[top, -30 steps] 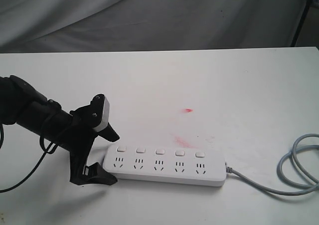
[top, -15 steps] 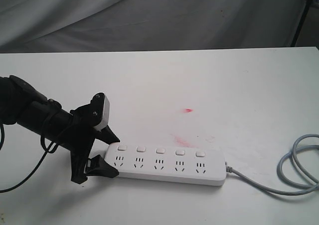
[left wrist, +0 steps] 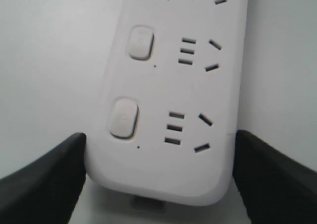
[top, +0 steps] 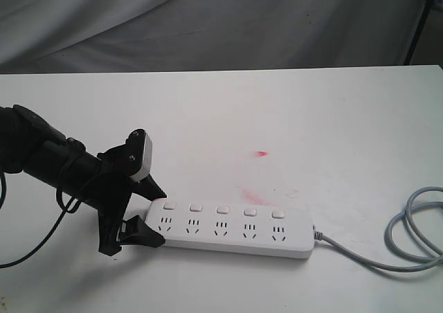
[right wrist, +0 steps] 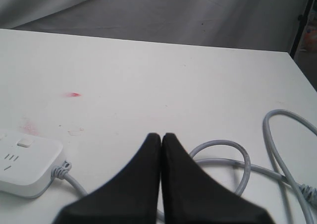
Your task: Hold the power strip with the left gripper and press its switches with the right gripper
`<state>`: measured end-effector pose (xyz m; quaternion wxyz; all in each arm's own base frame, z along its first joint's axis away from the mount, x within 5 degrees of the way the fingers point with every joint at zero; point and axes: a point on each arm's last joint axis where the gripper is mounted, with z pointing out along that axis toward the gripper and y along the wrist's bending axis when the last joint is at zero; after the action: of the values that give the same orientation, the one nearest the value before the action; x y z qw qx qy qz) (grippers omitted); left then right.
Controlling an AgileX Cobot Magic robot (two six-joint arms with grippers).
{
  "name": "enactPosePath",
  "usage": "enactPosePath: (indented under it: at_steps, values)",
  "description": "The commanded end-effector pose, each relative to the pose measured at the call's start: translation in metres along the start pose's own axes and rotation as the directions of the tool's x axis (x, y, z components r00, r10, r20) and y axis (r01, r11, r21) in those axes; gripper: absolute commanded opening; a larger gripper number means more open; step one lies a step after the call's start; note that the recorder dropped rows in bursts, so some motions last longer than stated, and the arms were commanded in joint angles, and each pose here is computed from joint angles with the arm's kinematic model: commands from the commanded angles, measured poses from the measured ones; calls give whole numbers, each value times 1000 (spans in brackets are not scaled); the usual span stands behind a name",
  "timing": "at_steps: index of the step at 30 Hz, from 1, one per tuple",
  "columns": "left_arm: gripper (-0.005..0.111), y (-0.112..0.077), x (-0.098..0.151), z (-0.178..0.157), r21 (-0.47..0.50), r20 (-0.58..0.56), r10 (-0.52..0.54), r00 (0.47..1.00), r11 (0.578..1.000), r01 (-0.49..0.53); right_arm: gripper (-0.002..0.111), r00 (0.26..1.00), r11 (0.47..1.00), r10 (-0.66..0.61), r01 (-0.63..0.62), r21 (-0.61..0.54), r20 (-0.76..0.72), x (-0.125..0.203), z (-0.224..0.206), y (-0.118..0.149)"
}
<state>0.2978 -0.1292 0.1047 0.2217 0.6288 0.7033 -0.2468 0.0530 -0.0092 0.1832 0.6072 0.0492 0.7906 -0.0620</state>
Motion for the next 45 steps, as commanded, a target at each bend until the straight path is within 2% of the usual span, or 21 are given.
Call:
enactPosePath:
  at_steps: [1, 32, 35, 38, 42, 45]
  values:
    - [0, 1, -3, 1, -4, 7, 4, 1000, 1000, -4, 0, 1000, 1000, 3, -3, -3, 4, 1, 0, 0]
    - [0, 1, -3, 1, -4, 7, 4, 1000, 1000, -4, 0, 1000, 1000, 3, -3, -3, 28, -1, 0, 0]
    - [0, 1, -3, 1, -4, 7, 4, 1000, 1000, -4, 0, 996, 1000, -8, 8, 1, 90, -7, 0, 0]
    - [0, 1, -3, 1, -4, 7, 4, 1000, 1000, -4, 0, 976, 1000, -8, 8, 1, 217, -19, -2, 0]
    - [0, 1, -3, 1, -4, 7, 4, 1000, 1000, -4, 0, 921, 1000, -7, 8, 1, 388, -34, -7, 0]
    - [0, 1, -3, 1, -4, 7, 4, 1000, 1000, -4, 0, 888, 1000, -7, 8, 1, 460, -41, -10, 0]
